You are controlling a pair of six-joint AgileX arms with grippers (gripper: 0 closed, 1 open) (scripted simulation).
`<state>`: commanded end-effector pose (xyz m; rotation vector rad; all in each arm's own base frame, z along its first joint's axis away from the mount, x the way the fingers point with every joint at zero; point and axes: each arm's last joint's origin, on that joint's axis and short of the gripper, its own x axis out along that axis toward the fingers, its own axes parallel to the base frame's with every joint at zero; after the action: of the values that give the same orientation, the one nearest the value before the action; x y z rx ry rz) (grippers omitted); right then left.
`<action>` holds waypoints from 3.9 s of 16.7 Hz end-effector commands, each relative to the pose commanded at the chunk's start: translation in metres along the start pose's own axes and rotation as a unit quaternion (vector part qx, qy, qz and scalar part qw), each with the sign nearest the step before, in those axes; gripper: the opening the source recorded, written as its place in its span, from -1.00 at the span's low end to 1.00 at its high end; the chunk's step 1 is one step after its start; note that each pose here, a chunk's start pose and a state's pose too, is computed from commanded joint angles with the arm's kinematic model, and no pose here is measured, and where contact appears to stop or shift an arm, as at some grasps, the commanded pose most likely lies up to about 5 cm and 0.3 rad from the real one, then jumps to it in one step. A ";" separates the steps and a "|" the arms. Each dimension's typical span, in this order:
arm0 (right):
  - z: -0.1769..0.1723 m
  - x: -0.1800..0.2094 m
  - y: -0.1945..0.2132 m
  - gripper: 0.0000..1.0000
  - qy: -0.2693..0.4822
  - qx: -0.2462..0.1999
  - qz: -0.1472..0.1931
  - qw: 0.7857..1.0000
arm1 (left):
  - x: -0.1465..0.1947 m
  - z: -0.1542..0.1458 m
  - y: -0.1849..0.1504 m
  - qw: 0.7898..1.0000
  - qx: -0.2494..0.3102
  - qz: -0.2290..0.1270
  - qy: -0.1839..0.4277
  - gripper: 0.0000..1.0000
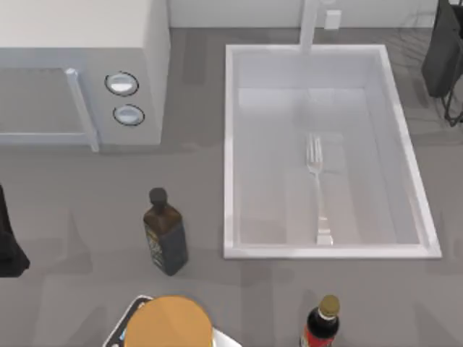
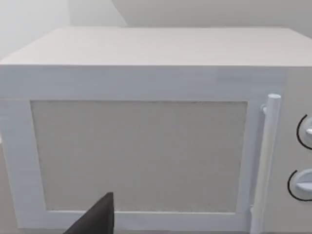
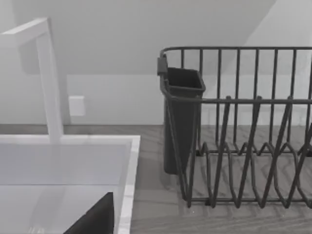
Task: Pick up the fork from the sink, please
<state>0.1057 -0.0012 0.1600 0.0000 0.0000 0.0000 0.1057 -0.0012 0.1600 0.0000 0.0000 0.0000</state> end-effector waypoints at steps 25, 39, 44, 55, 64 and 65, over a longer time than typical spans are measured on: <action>0.094 0.041 0.015 1.00 0.197 0.047 0.034 0.979 | 0.000 0.000 0.000 1.000 0.000 0.000 0.000 1.00; 0.093 0.293 0.140 1.00 0.613 0.042 0.020 0.789 | 0.000 0.000 0.000 1.000 0.000 0.000 0.000 1.00; 0.025 0.336 0.182 1.00 0.686 0.014 0.003 0.727 | 0.000 0.000 0.000 1.000 0.000 0.000 0.000 1.00; -0.008 0.347 0.192 1.00 0.708 0.005 -0.006 0.706 | 0.000 0.000 0.000 1.000 0.000 0.000 0.000 1.00; -0.138 0.348 0.195 1.00 0.704 0.005 -0.002 0.710 | 0.000 0.000 0.000 1.000 0.000 0.000 0.000 1.00; -0.145 0.346 0.194 1.00 0.706 0.004 -0.003 0.708 | 0.000 0.000 0.000 1.000 0.000 0.000 0.000 1.00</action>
<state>0.4519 0.1932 0.0146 0.0087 1.5685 -0.0071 0.1057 -0.0012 0.1600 0.0000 0.0000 0.0000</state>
